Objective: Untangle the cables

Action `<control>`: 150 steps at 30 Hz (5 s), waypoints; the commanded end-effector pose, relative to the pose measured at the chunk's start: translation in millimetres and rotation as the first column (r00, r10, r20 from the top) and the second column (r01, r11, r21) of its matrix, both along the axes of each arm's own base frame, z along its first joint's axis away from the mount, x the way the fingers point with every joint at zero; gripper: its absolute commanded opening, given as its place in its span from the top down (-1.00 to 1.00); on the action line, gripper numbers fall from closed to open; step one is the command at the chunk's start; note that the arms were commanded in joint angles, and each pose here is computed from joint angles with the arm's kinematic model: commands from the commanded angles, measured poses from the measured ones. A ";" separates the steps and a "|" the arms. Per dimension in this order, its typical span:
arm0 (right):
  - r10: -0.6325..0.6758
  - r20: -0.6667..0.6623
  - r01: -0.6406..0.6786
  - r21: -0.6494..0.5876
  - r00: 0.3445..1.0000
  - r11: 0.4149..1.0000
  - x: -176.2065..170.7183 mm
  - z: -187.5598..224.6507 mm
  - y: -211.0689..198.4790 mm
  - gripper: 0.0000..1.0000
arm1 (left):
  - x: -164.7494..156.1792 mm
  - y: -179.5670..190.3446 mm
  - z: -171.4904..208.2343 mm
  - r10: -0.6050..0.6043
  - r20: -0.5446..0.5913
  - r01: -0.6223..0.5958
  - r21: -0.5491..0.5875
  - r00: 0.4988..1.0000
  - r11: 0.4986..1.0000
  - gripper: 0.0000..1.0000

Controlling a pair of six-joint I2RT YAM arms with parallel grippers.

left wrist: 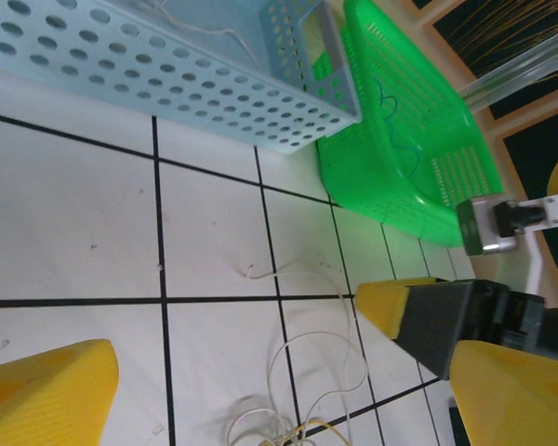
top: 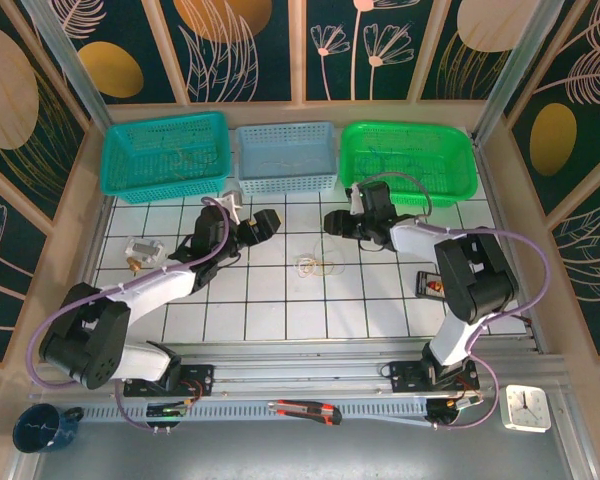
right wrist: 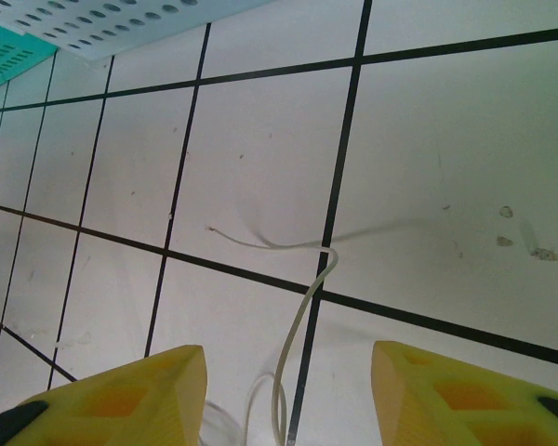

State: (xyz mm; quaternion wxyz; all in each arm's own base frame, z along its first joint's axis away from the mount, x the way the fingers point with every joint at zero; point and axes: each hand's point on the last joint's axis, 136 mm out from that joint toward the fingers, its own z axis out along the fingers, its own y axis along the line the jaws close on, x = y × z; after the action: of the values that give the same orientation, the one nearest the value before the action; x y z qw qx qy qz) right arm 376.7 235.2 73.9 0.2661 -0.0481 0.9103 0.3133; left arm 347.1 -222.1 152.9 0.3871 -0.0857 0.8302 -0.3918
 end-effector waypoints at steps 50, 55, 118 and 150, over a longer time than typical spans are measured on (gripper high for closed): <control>-0.021 0.465 -0.163 0.352 0.885 0.922 -31.3 301.0 23.0 1.00 | -8.6 -35.0 24.9 -0.278 0.263 0.255 0.120 0.924 0.960 -0.90; -0.033 0.516 -0.212 0.408 0.856 0.888 -42.5 340.5 26.4 1.00 | -16.5 -54.5 12.6 -0.351 0.269 0.316 0.165 0.897 0.934 -0.91; -0.027 0.679 -0.440 0.505 0.734 0.743 -101.4 445.9 73.9 1.00 | -11.4 -133.7 -3.6 -0.424 0.356 0.422 0.087 0.833 0.902 -0.43; -0.230 0.829 -0.546 0.518 0.510 0.659 -113.6 585.9 10.8 1.00 | -44.9 -101.1 -71.4 -0.417 0.201 0.406 0.095 0.886 0.909 0.04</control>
State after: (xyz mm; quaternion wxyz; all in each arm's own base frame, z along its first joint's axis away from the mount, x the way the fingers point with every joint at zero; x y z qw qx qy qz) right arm 263.1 246.6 661.9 0.6355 -0.1724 0.4483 0.6046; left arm 303.3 -321.6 64.1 0.3668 0.1383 0.8087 -0.4386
